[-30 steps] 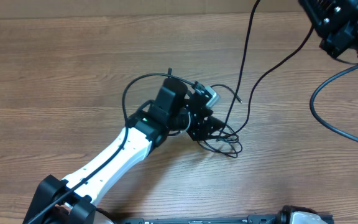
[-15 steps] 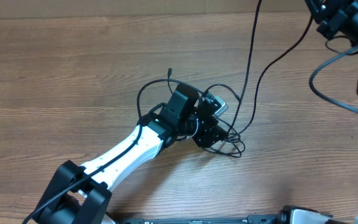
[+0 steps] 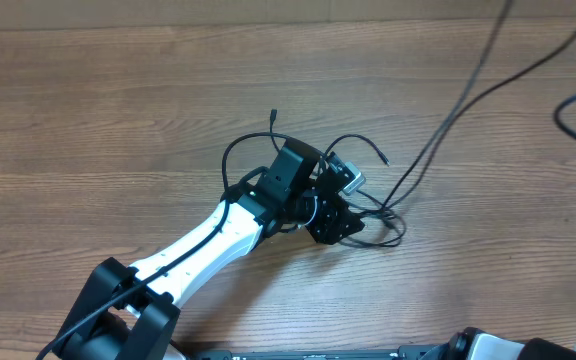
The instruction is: Untangle cables
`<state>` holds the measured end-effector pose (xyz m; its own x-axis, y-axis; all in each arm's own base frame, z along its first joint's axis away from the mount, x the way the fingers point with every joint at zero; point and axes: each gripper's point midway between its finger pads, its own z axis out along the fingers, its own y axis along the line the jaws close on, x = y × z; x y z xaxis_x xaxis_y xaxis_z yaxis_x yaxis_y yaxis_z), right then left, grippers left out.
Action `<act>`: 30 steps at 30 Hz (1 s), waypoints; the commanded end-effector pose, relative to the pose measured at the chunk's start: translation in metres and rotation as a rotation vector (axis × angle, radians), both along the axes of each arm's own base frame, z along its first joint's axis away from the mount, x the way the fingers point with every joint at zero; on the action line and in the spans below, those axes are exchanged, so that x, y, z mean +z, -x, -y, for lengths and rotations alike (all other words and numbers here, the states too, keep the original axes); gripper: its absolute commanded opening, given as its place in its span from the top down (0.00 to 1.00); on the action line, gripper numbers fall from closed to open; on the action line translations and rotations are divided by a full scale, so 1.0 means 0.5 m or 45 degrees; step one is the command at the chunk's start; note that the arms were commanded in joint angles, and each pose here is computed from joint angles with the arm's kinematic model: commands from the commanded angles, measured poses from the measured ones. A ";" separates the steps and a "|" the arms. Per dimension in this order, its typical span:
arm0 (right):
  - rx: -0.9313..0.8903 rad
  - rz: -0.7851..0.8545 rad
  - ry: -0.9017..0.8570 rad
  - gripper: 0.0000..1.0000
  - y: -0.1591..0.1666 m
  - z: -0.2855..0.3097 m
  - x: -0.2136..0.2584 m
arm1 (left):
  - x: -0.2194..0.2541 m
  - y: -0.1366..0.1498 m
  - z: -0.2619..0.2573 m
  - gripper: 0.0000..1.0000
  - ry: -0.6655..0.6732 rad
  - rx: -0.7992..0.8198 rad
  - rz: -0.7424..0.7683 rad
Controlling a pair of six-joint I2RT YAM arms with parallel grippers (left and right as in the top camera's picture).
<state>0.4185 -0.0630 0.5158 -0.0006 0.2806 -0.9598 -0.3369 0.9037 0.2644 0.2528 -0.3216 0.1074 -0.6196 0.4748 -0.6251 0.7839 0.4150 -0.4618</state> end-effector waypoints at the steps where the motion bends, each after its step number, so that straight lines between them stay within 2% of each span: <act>1: -0.152 0.094 0.054 0.96 0.031 0.071 0.055 | -0.007 0.010 0.002 0.45 0.005 -0.036 -0.005; 7: -0.436 0.081 0.044 0.96 0.073 0.221 0.052 | -0.008 0.009 0.001 0.45 0.002 -0.034 -0.004; 9: -0.446 0.080 0.046 0.96 0.084 0.237 0.052 | -0.007 0.008 0.002 0.45 0.004 -0.034 0.000; 11: -0.356 0.085 0.058 0.96 0.087 0.214 0.055 | -0.006 0.006 0.003 0.45 0.006 -0.031 0.008; 16: -0.094 0.138 -0.016 0.96 0.071 0.103 0.086 | -0.001 0.000 0.007 0.45 0.021 -0.030 0.031; 24: 0.519 0.235 -0.153 0.96 0.086 -0.203 0.154 | 0.000 -0.001 0.007 0.45 0.025 -0.028 0.029; 27: 0.633 0.241 -0.194 0.96 0.081 -0.302 0.155 | 0.000 -0.001 0.007 0.45 0.024 -0.028 0.029; 30: 0.651 0.225 -0.247 0.96 0.060 -0.342 0.147 | 0.000 -0.001 0.007 0.45 0.025 -0.029 0.029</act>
